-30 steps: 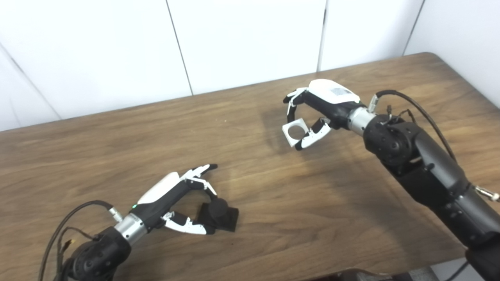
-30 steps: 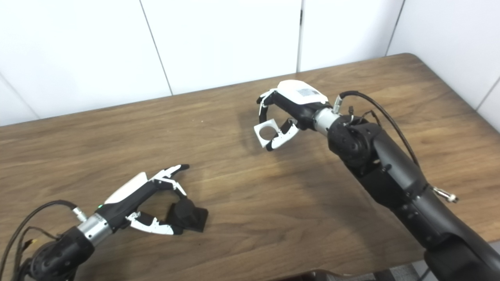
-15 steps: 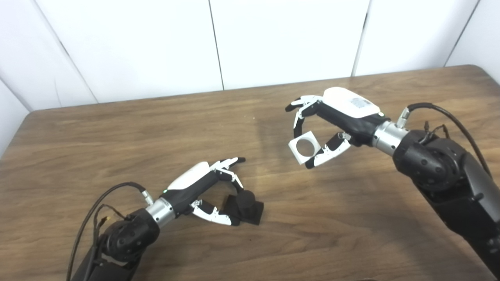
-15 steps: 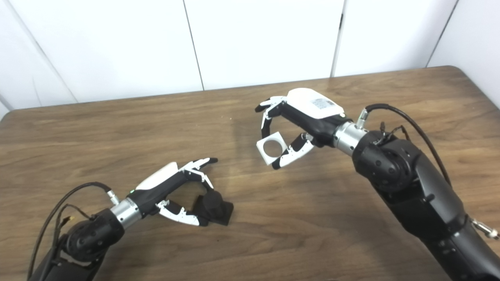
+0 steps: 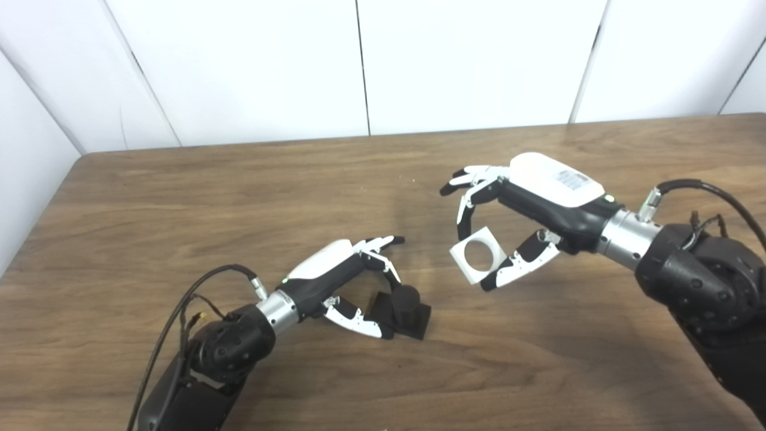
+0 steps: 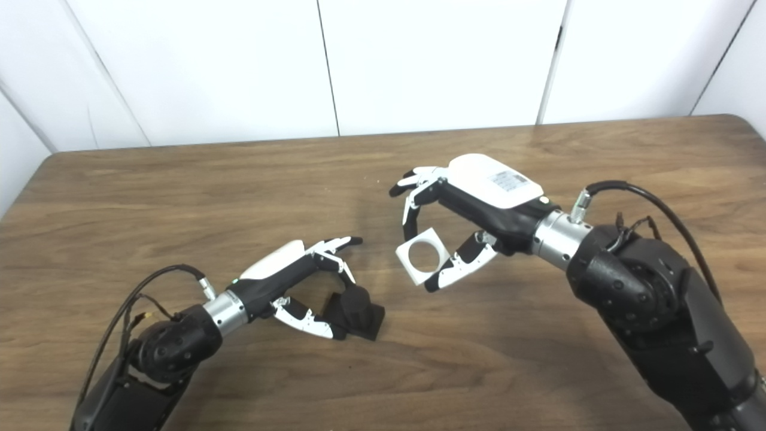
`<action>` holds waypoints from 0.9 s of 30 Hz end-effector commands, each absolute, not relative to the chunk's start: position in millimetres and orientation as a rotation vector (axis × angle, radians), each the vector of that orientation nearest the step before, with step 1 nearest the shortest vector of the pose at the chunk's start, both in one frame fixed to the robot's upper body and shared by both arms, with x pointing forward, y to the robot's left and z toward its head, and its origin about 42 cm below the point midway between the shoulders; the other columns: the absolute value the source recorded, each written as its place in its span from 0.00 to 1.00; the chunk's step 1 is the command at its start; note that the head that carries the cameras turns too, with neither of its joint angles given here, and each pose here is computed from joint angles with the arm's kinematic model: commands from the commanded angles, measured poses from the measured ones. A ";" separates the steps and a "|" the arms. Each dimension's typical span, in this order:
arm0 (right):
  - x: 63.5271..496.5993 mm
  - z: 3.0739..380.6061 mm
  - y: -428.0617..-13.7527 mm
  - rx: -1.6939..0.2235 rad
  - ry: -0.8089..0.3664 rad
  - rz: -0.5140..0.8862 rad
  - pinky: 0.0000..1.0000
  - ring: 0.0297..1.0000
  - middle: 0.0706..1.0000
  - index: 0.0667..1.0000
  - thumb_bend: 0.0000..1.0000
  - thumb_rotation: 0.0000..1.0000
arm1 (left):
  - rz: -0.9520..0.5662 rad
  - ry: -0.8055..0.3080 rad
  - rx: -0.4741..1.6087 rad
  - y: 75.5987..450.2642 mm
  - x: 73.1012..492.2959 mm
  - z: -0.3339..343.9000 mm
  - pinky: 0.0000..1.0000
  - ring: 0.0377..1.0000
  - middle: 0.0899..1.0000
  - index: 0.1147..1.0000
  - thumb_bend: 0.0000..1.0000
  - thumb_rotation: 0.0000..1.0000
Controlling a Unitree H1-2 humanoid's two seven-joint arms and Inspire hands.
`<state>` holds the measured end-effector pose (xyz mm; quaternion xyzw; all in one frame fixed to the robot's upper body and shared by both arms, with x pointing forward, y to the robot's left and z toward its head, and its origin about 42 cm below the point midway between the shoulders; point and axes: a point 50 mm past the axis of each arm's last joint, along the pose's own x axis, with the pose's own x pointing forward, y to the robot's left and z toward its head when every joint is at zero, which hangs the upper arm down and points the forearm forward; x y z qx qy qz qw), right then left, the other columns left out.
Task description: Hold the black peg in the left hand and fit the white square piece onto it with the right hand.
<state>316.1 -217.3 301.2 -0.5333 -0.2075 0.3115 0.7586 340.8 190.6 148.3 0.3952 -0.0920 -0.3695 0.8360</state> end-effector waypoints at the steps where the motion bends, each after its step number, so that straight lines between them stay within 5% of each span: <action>1: 310.3 317.9 -208.2 -1.149 -0.556 0.694 0.85 0.89 0.83 0.44 0.52 0.14 | -0.810 -0.133 0.877 186.2 339.1 139.1 1.00 1.00 1.00 0.42 0.52 0.08; 27: 325.9 290.3 -173.3 -1.103 -0.519 0.828 0.87 0.89 0.82 0.44 0.52 0.14 | -0.816 -0.141 0.854 173.2 336.1 133.3 1.00 1.00 1.00 0.42 0.52 0.08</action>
